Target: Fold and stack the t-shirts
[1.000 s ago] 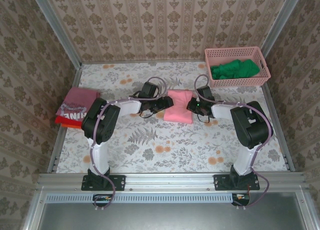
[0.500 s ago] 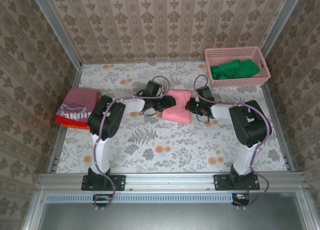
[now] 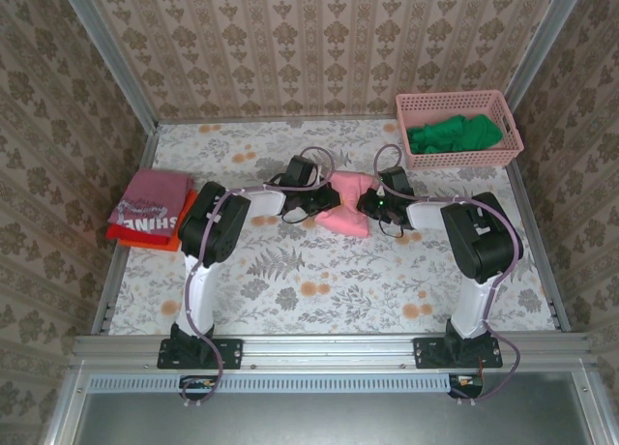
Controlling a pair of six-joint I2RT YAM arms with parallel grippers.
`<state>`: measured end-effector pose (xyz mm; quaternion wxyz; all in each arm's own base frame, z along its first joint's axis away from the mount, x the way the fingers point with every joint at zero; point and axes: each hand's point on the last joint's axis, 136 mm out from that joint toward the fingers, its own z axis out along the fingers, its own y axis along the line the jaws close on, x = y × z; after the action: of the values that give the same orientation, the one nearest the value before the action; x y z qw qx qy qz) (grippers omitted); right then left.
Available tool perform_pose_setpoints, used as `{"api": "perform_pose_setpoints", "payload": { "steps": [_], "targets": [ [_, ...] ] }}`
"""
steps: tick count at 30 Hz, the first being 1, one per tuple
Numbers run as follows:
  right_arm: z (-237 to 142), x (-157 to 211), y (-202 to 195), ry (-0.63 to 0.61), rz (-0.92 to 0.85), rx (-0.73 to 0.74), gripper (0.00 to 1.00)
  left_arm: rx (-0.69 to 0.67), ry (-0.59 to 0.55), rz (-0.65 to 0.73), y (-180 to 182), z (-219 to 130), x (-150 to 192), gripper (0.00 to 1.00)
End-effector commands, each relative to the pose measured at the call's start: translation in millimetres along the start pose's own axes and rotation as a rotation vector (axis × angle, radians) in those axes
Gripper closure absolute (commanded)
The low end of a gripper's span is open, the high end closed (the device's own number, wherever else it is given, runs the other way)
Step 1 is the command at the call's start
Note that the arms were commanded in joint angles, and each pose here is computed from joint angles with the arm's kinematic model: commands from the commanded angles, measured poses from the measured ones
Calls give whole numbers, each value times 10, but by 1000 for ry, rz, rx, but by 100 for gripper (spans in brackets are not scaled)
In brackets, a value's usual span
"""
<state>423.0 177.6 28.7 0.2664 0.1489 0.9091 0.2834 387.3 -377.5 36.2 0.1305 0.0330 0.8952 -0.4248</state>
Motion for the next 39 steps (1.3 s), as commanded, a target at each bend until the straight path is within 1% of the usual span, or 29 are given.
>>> {"api": "perform_pose_setpoints", "payload": {
  "steps": [1, 2, 3, 5, 7, 8, 11, 13, 14, 17, 19, 22, 25, 26, 27, 28, 31, 33, 36, 39],
  "targets": [
    [-130, 101, 64, 18, -68, -18, 54, -44, 35, 57, 102, 30, 168, 100],
    [-172, 72, 72, -1, -87, -19, 42, -56, 28, 82, 109, -25, 158, 100],
    [-238, 25, 108, -30, -122, -23, 34, -70, 20, 113, 109, -96, 138, 100],
    [-340, -44, 153, -77, -184, -29, 22, -106, 7, 169, 125, -240, 112, 100],
    [-435, -73, 227, -111, -252, -54, 14, -122, 4, 238, 111, -393, 93, 100],
    [-469, -68, 279, -126, -287, -72, 12, -138, 16, 270, 124, -448, 102, 100],
    [-557, 4, 502, -152, -411, -151, 6, -220, 81, 364, 211, -614, 132, 100],
    [-590, 66, 611, -170, -481, -178, 4, -241, 91, 407, 246, -714, 116, 100],
    [-600, 92, 663, -177, -506, -190, 3, -230, 86, 417, 250, -750, 103, 100],
    [-587, 158, 749, -172, -539, -210, 2, -227, 70, 403, 311, -864, 62, 100],
    [-540, 124, 703, -165, -497, -170, 2, -230, 58, 382, 343, -930, 34, 100],
    [-436, 135, 645, -103, -418, -129, 5, -233, 35, 341, 387, -984, 43, 100],
    [-414, 158, 724, -93, -375, -172, 6, -266, -8, 296, 546, -1114, 68, 100],
    [-417, 174, 760, -91, -378, -189, 6, -266, -15, 301, 553, -1154, 99, 100],
    [-421, 205, 818, -85, -396, -211, 6, -291, -38, 296, 647, -1287, 49, 100],
    [-433, 261, 918, -79, -445, -246, 5, -320, -36, 316, 676, -1383, 53, 100],
    [-460, 508, 1225, -74, -637, -333, 2, -431, -12, 446, 750, -1641, 41, 100],
    [-483, 670, 1427, -73, -729, -401, 0, -495, 18, 498, 834, -1819, 38, 100],
    [-535, 907, 1751, -48, -814, -524, 0, -596, 54, 494, 1033, -2116, 4, 100],
    [-636, 1087, 2062, -74, -908, -640, 0, -686, 58, 489, 1220, -2414, -18, 100]
  ]
}}
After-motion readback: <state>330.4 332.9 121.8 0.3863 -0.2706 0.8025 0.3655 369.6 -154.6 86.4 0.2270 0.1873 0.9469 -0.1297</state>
